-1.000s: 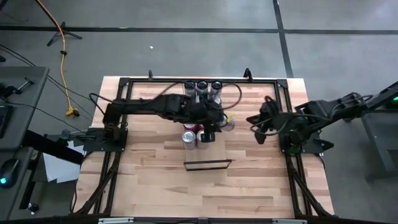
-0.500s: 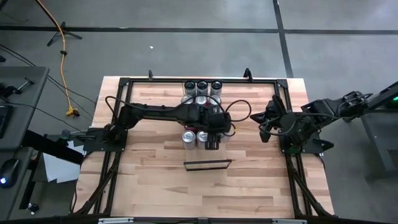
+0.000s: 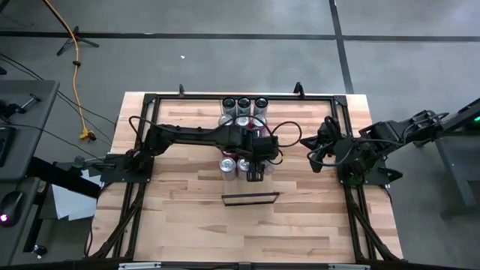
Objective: Place canned beverage on shelf
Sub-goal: Put the red/silver soda can on the shelf aligned with the other red/silver soda cans
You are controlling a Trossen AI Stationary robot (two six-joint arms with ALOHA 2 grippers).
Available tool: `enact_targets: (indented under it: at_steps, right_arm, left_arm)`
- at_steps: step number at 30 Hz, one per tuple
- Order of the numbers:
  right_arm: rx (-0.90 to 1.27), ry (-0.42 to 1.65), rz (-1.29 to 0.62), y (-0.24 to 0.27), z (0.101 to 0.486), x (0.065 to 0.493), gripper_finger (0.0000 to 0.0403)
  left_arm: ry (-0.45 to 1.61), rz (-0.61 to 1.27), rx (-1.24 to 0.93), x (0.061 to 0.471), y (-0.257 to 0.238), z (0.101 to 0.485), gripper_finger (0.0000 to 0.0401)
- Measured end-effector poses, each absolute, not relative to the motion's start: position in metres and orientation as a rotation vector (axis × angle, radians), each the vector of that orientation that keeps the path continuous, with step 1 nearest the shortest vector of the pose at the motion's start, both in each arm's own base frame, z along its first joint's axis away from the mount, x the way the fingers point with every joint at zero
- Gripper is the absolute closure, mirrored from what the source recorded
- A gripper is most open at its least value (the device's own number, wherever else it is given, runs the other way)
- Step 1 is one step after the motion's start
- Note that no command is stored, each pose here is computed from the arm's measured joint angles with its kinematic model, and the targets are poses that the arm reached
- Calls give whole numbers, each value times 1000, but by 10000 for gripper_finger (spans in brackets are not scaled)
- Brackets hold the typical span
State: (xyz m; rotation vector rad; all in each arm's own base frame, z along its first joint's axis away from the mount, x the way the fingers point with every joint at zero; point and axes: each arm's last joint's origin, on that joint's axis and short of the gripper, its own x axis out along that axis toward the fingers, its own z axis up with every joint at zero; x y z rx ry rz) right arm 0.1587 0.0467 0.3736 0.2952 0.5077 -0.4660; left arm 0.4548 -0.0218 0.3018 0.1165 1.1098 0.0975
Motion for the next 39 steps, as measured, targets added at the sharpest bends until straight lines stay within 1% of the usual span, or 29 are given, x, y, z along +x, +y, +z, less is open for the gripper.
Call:
enact_targets:
  at_steps: [9, 13, 20, 23, 35, 39]
  right_arm:
    - [279, 549, -474, 52, 366, 171, 403]
    - [273, 577, -462, 55, 362, 176, 403]
    - [269, 586, -460, 56, 361, 178, 403]
    - [269, 587, -460, 56, 361, 178, 403]
    - [268, 587, -460, 56, 361, 178, 403]
    - [262, 589, -458, 56, 361, 178, 403]
  left_arm:
    - [1204, 94, 115, 463, -22, 274, 191]
    - [1195, 92, 116, 463, -23, 275, 184]
    - [1197, 90, 120, 463, -23, 275, 144]
    - [1198, 87, 124, 463, -23, 275, 134]
    - [1176, 95, 112, 464, -23, 276, 128]
    - [1123, 105, 88, 466, -24, 290, 128]
